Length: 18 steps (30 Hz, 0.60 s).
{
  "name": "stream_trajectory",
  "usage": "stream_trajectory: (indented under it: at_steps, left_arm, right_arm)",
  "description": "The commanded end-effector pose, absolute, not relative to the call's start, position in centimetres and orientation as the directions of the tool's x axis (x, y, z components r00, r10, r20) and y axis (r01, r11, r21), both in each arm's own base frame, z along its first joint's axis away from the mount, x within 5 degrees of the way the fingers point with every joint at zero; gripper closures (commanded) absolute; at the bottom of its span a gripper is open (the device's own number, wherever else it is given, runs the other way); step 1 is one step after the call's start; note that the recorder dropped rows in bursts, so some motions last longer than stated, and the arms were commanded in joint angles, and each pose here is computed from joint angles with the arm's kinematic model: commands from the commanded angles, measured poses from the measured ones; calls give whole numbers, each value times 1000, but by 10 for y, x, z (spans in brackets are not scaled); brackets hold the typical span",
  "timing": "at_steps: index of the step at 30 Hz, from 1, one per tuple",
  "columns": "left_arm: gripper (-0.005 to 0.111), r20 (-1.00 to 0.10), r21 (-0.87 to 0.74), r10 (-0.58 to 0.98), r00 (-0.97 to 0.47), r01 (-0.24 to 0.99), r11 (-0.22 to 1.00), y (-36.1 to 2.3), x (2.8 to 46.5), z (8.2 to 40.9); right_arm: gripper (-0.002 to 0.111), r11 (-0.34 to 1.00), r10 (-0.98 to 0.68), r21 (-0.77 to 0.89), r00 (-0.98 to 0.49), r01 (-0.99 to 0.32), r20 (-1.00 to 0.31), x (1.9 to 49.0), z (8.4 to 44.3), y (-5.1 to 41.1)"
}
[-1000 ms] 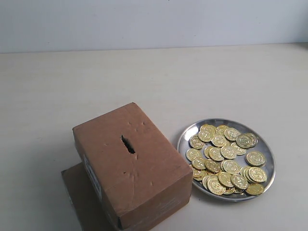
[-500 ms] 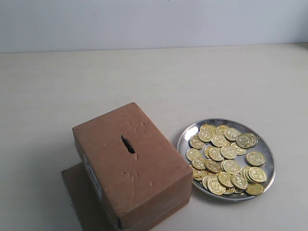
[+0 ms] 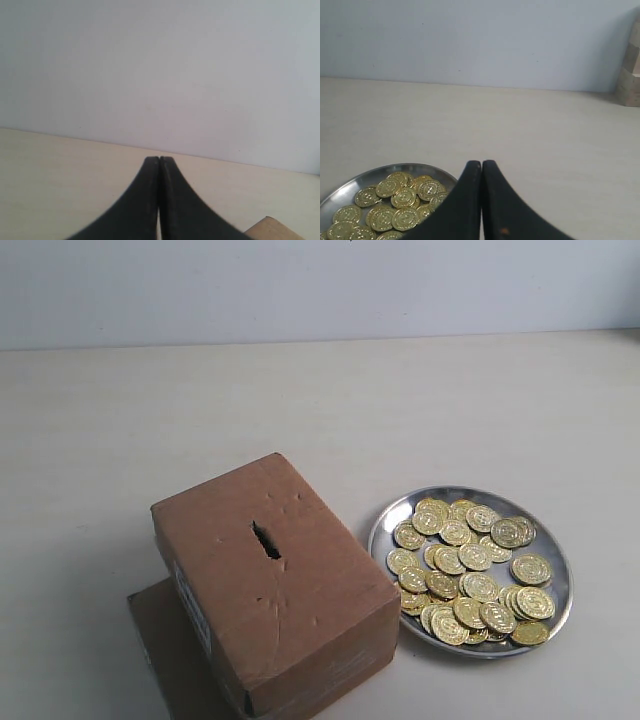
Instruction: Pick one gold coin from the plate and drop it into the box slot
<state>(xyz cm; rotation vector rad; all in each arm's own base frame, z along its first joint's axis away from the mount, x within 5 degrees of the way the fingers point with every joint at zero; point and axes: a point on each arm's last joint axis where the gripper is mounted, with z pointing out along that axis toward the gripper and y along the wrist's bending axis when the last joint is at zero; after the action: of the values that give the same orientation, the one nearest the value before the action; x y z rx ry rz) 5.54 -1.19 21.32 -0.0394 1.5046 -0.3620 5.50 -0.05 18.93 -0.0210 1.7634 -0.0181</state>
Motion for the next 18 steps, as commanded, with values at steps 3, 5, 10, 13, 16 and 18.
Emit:
stream_trajectory:
  at_steps: [3, 5, 10, 13, 16, 18]
  left_arm:
    - [107, -966, -247, -258, 26, 210, 946, -12, 55, 213]
    - [107, -966, -247, -258, 26, 210, 946, -12, 55, 213]
    - [107, -966, -247, -258, 26, 210, 946, -12, 55, 213]
    - [107, -966, -247, -258, 26, 210, 946, -12, 55, 213]
    - [107, -966, -247, -258, 26, 210, 946, -12, 55, 213]
    - [107, -966, -247, -258, 26, 210, 946, -12, 55, 213]
  right_arm:
    - [108, 999, -31, -32, -188, 4, -982, 55, 188, -1]
    - [108, 999, -31, -32, -188, 4, -982, 55, 188, -1]
    - [108, 999, -33, -26, -186, -41, -982, 55, 188, 1]
    - [108, 999, -38, -33, -186, -34, -982, 55, 188, 1]
    - [108, 999, -37, -30, -186, -36, -982, 55, 188, 1]
    - [108, 999, -37, -30, -186, -36, -982, 55, 188, 1]
